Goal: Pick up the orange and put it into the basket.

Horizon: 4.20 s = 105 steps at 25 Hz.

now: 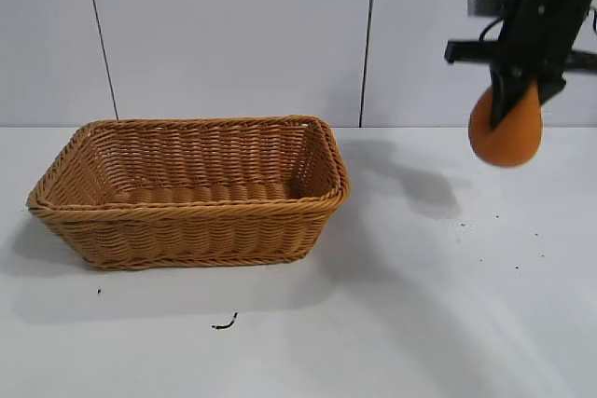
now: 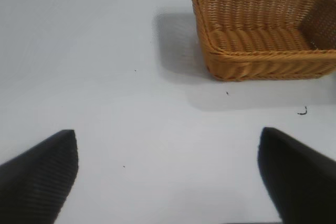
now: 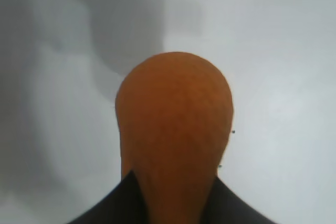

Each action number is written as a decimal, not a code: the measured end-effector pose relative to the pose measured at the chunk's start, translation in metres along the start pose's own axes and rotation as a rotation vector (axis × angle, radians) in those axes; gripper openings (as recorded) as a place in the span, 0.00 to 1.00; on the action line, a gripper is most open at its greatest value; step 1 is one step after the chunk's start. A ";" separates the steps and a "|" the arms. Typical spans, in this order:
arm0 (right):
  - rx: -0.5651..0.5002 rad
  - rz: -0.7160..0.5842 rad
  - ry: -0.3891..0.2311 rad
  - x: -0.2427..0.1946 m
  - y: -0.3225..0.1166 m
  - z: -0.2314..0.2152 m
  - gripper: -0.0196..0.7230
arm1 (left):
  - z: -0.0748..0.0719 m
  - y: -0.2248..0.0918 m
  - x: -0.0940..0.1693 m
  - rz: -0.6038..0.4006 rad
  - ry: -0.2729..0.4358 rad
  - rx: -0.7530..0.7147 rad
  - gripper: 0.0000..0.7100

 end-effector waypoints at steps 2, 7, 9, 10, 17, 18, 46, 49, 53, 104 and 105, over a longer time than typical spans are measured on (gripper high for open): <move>0.019 -0.005 0.009 0.001 -0.001 0.011 0.11 | 0.000 0.000 0.000 0.000 0.000 0.000 0.94; 0.169 0.012 0.078 -0.003 -0.025 0.094 0.11 | 0.000 0.000 0.000 0.000 0.000 0.000 0.94; 0.217 0.002 0.106 -0.008 -0.033 0.122 0.11 | 0.000 0.000 0.000 0.000 0.000 0.000 0.94; 0.243 -0.004 0.120 -0.012 -0.038 0.136 0.11 | 0.000 0.000 0.000 0.000 0.000 0.000 0.94; 0.342 -0.042 0.201 -0.053 -0.068 0.208 0.11 | 0.000 0.000 0.000 0.000 0.000 0.000 0.94; 0.348 -0.041 0.206 -0.064 -0.072 0.214 0.11 | 0.000 0.000 0.000 0.000 0.000 0.000 0.94; 0.321 -0.047 0.042 -0.048 -0.025 0.169 0.96 | 0.000 0.000 0.000 0.000 0.000 0.000 0.94; 0.242 -0.048 0.004 -0.050 -0.005 0.128 0.96 | 0.000 0.000 0.000 0.000 0.000 0.000 0.94; 0.120 -0.058 -0.050 -0.052 0.020 0.063 0.96 | 0.000 0.000 0.000 0.000 0.000 0.000 0.94; 0.038 -0.479 -0.037 0.143 -0.380 -0.069 0.96 | 0.000 0.000 0.000 0.001 0.000 0.000 0.94; 0.040 -0.517 -0.035 0.147 -0.384 -0.069 0.96 | 0.000 0.000 0.000 0.001 0.000 0.000 0.94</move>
Point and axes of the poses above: a point on each arm's last joint axis where the gripper is mounted, x pointing back along that axis away from the gripper, z along the wrist's bending axis when the last joint is at zero, y = z × x, the point moved 2 cm from there along -x, pointing out along that axis toward the gripper, and after that the axes turned 5 degrees about -x, right-handed, at the moved point
